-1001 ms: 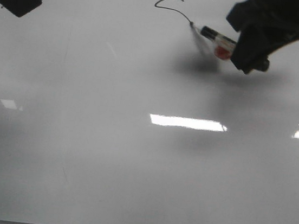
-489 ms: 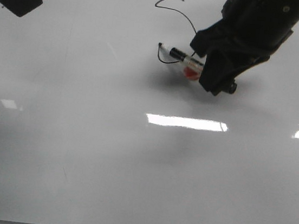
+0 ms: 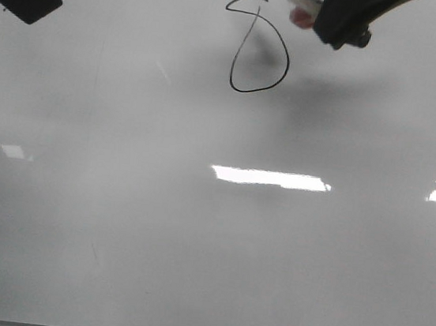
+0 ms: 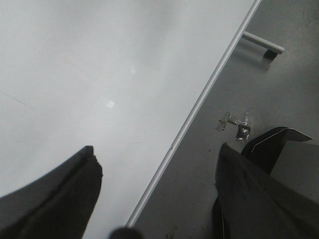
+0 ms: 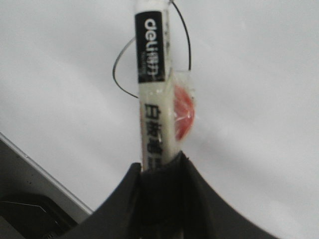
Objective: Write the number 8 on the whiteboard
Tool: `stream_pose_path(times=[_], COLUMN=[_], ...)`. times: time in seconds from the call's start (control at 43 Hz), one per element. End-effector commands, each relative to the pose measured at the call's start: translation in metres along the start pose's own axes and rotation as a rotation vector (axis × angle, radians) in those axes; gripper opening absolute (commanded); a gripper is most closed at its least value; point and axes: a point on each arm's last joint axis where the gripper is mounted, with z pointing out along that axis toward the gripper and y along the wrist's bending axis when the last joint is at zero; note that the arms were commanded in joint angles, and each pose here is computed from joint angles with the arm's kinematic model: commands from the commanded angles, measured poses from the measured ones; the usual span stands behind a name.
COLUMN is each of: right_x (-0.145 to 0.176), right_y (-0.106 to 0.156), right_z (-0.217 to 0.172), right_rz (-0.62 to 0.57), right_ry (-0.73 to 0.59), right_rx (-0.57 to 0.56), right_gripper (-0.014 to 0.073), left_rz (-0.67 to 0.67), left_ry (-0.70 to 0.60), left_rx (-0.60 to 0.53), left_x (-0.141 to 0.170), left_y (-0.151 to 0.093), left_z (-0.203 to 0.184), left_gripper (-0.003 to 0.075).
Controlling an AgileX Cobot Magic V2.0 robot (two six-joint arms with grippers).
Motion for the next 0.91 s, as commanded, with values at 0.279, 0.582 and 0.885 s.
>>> stream_pose_path(times=[0.279,0.582,0.885], right_x=[0.075,0.089,0.09], right_y=[0.055,0.075,0.076], right_z=[-0.088,-0.1,-0.1], right_rz=[-0.378,-0.515,-0.515], right_ry=[-0.043,0.023,0.032], right_rx=[-0.188,-0.353,-0.359], right_gripper=[-0.0059,-0.0059,-0.0059], left_rz=[0.175,0.322,0.378], left_ry=[-0.208,-0.308,-0.292], left_rx=[0.07,0.157,0.247], left_x=[-0.028,-0.053,-0.078], left_y=[-0.026,-0.068,-0.092], left_z=[-0.009,0.001,0.028], left_gripper=[0.048,0.0482,0.0482])
